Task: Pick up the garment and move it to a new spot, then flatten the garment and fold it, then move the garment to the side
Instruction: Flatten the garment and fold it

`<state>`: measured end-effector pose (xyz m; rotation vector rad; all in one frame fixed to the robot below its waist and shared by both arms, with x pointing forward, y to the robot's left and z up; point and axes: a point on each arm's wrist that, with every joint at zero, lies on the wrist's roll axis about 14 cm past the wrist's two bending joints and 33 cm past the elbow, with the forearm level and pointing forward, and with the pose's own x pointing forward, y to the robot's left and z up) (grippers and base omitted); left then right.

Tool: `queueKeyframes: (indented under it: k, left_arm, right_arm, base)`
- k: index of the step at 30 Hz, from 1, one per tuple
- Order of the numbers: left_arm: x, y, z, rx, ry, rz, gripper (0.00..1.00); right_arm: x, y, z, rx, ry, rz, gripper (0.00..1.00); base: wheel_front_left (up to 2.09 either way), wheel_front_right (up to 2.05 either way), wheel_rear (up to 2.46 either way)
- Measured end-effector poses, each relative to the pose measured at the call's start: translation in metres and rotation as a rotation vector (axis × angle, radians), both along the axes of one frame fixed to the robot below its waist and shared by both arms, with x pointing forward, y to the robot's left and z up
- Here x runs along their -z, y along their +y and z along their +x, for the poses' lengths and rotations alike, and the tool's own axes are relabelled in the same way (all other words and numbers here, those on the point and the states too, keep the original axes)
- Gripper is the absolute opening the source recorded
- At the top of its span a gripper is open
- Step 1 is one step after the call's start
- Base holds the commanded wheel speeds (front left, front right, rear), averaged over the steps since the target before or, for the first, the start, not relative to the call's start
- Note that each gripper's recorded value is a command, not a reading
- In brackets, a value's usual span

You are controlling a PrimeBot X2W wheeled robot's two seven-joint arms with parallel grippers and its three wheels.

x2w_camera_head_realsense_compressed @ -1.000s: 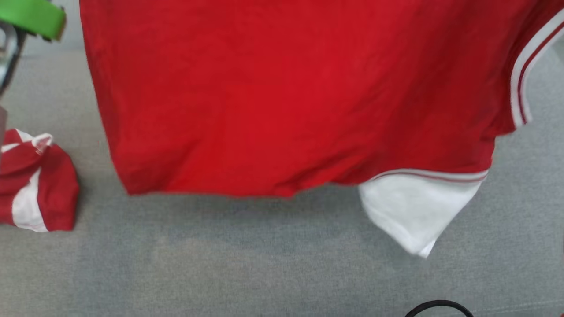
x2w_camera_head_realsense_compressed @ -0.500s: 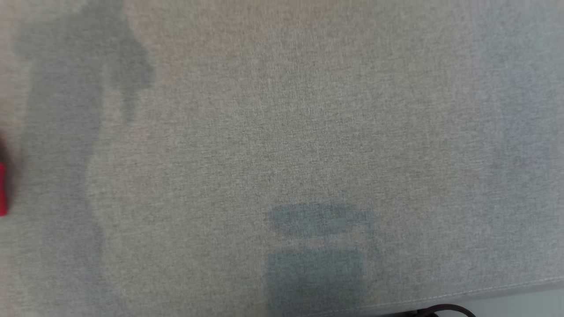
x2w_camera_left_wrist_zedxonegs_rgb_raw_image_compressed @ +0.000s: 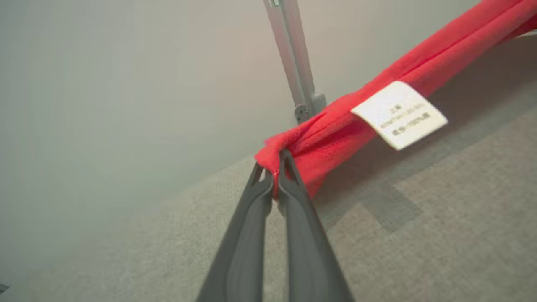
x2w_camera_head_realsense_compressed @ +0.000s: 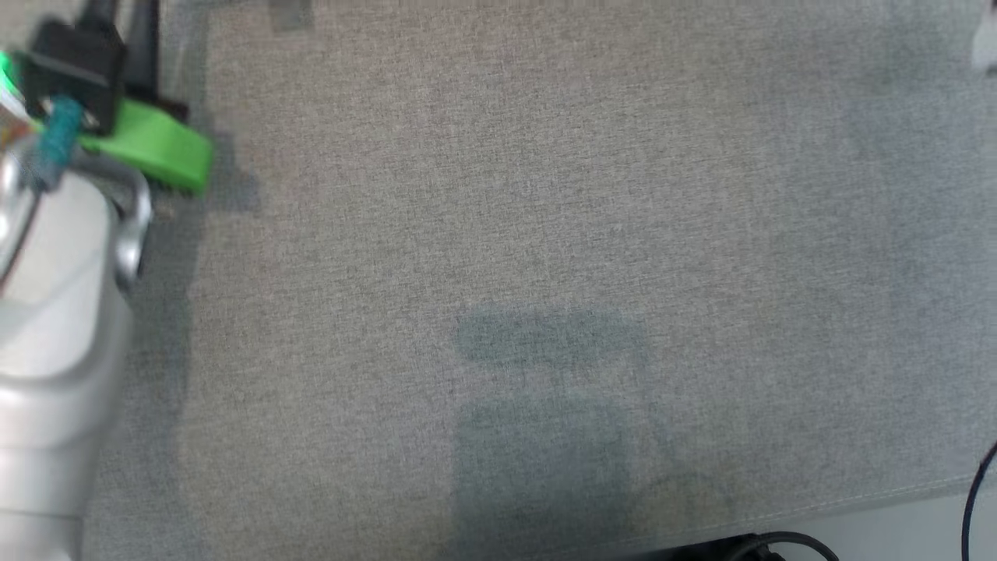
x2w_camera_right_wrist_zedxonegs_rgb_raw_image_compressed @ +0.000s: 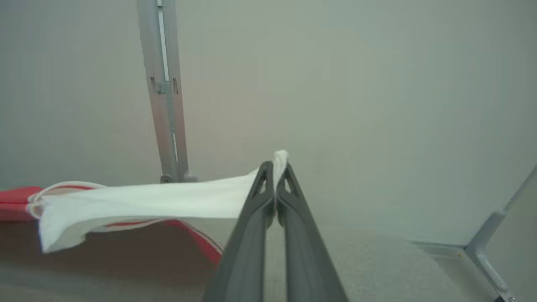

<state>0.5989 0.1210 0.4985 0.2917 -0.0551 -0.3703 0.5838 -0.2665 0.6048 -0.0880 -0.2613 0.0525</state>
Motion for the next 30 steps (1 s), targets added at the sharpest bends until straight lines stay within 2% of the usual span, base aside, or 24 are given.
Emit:
queueKeyframes:
  k: [1,2,5,9,10,22,30]
  left_arm:
    - [0.012,-0.001,-0.013,-0.015,0.039,-0.031,0.00]
    - [0.012,-0.001,-0.013,-0.015,0.039,-0.031,0.00]
    - [0.038,0.000,-0.051,-0.043,0.136,-0.070,0.00]
    - [0.046,0.012,-0.089,-0.117,0.196,-0.131,0.00]
    - [0.047,0.017,-0.107,-0.153,0.215,-0.154,0.00]
    - [0.057,0.036,-0.217,-0.280,0.308,-0.229,0.00]
    - [0.065,0.047,-0.278,-0.324,0.347,-0.239,0.00]
  right_arm:
    - [0.016,-0.001,-0.013,0.001,0.045,-0.003,0.00]
    - [0.016,-0.001,-0.013,0.001,0.045,-0.003,0.00]
    - [0.053,-0.005,-0.052,0.023,0.149,0.025,0.00]
    - [0.076,-0.007,-0.095,0.051,0.224,0.079,0.00]
    - [0.085,-0.005,-0.116,0.056,0.259,0.101,0.00]
    - [0.137,0.020,-0.234,0.053,0.452,0.175,0.00]
    - [0.152,0.032,-0.286,0.035,0.505,0.195,0.00]
  base:
    - [0.00,0.00,0.00]
    - [0.00,0.00,0.00]
    - [0.00,0.00,0.00]
    - [0.00,0.00,0.00]
    - [0.00,0.00,0.00]
    - [0.00,0.00,0.00]
    - [0.00,0.00,0.00]
